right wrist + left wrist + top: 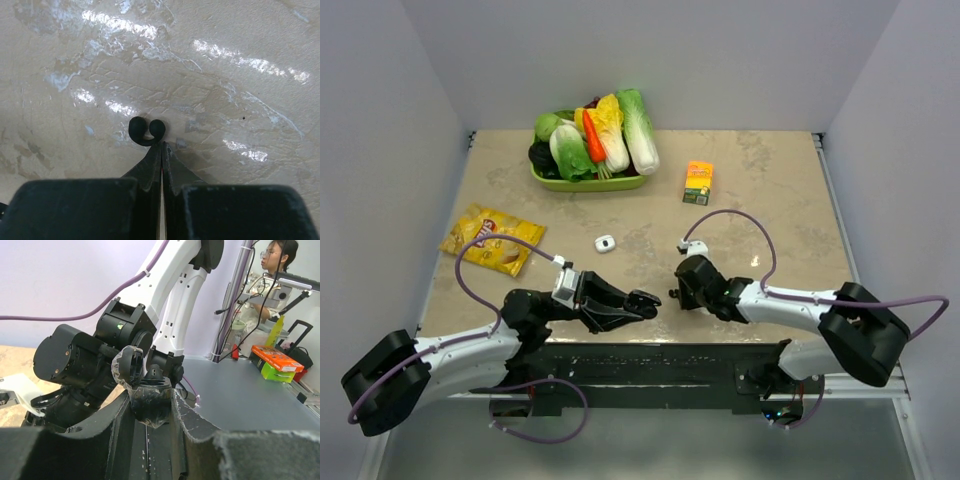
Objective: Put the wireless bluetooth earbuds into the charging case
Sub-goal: Pick up the earbud from the center of the board.
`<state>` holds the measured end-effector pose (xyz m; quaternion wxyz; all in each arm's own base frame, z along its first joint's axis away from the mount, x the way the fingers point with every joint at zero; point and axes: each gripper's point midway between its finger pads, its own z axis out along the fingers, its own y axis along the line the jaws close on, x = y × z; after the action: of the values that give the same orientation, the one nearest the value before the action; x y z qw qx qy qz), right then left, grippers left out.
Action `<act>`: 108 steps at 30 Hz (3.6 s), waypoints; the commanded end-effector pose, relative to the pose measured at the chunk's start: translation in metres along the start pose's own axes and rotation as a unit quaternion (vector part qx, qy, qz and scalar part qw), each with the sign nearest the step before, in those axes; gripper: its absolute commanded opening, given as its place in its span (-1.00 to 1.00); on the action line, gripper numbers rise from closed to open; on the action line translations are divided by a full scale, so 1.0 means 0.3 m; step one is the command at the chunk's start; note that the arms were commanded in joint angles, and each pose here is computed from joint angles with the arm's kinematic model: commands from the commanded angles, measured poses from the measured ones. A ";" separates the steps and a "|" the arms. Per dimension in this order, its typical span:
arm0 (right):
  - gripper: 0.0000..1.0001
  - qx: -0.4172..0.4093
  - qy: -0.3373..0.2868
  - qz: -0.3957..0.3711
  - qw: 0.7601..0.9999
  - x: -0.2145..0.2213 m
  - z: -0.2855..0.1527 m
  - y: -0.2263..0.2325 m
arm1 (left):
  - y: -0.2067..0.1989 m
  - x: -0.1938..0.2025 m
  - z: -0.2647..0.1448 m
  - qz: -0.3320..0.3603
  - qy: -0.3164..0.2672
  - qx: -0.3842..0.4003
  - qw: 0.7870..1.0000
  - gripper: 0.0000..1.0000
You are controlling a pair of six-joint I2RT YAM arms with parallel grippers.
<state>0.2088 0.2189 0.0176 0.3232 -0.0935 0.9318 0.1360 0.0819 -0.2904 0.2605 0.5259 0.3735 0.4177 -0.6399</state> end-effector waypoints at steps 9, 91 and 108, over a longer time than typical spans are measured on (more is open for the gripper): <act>-1.00 -0.022 0.000 0.019 1.000 -0.040 0.026 0.064 | -0.137 -0.258 -0.010 0.155 -0.156 0.070 0.973 -1.00; -1.00 -0.094 0.021 0.004 0.995 -0.016 0.047 0.193 | -0.148 -0.239 -0.012 0.146 -0.156 0.068 0.975 -1.00; -0.94 -0.134 -0.038 -0.016 0.990 -0.144 -0.032 0.290 | -0.155 -0.243 -0.012 0.145 -0.157 0.070 0.974 -1.00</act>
<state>0.2045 0.3043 0.0222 0.2847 -0.1450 0.9165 0.2405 0.0741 -0.2928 0.2551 0.5241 0.3758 0.4165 -0.6407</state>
